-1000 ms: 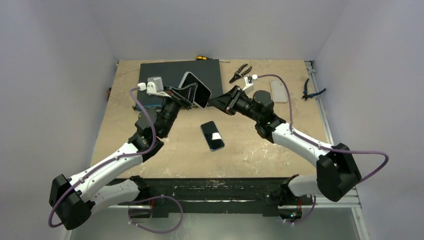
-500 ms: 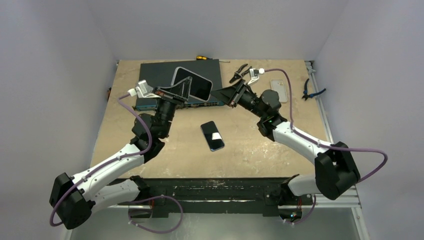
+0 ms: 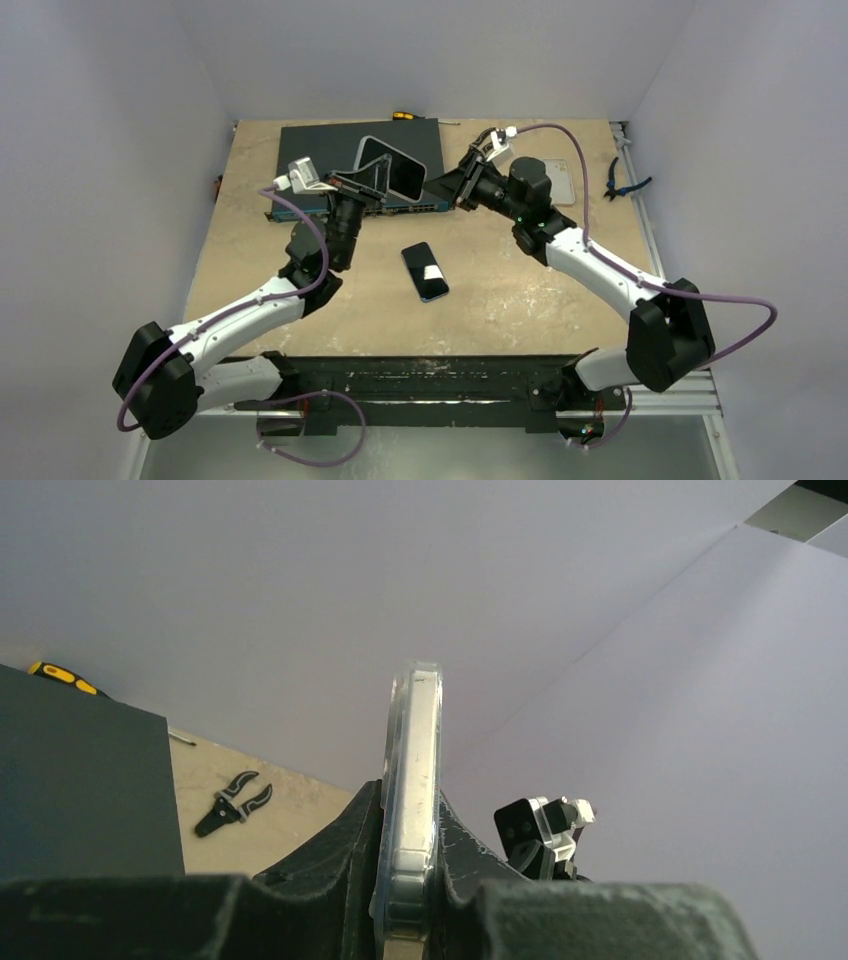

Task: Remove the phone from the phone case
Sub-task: Remove the phone case from the phone.

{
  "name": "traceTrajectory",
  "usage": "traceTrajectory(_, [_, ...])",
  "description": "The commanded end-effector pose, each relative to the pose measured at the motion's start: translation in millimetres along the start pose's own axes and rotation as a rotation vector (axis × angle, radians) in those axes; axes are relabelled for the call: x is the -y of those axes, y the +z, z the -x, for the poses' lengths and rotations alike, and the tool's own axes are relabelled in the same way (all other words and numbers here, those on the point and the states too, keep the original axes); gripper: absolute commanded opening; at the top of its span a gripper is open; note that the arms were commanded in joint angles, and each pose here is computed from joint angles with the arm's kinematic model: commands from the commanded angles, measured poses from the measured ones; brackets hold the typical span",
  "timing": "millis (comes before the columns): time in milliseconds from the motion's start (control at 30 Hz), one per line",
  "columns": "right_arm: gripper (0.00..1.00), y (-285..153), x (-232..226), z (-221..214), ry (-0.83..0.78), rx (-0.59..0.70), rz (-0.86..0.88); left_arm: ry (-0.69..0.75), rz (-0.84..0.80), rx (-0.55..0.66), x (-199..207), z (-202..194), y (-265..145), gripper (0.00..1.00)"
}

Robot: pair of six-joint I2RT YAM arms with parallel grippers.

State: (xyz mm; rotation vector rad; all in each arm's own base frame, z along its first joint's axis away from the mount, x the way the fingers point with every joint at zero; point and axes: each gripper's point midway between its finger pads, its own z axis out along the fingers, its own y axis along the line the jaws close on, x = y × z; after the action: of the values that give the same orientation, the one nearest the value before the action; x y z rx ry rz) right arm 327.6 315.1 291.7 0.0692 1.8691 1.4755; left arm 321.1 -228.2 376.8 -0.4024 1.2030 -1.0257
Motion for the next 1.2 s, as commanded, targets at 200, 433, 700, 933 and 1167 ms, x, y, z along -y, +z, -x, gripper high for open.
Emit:
traceTrajectory(200, [0.32, -12, -80, -71, 0.0, -0.289, 0.382, -0.518, -0.512, -0.203, 140, 4, -42, 0.0])
traceTrajectory(433, [0.32, -38, -119, -70, 0.012, -0.307, 0.554, -0.561, -0.45, -0.267, 121, -19, -41, 0.0])
traceTrajectory(700, [0.31, -46, -129, -75, -0.074, -0.346, 0.534, -0.627, -0.401, -0.43, 102, -60, -36, 0.0])
traceTrajectory(933, [0.3, -47, -120, -79, -0.137, -0.374, 0.454, -0.652, -0.41, -0.491, 99, -75, -35, 0.0])
traceTrajectory(1167, [0.43, -63, -116, -56, -0.155, -0.248, 0.397, -0.537, -0.346, -0.342, 86, -46, -32, 0.0])
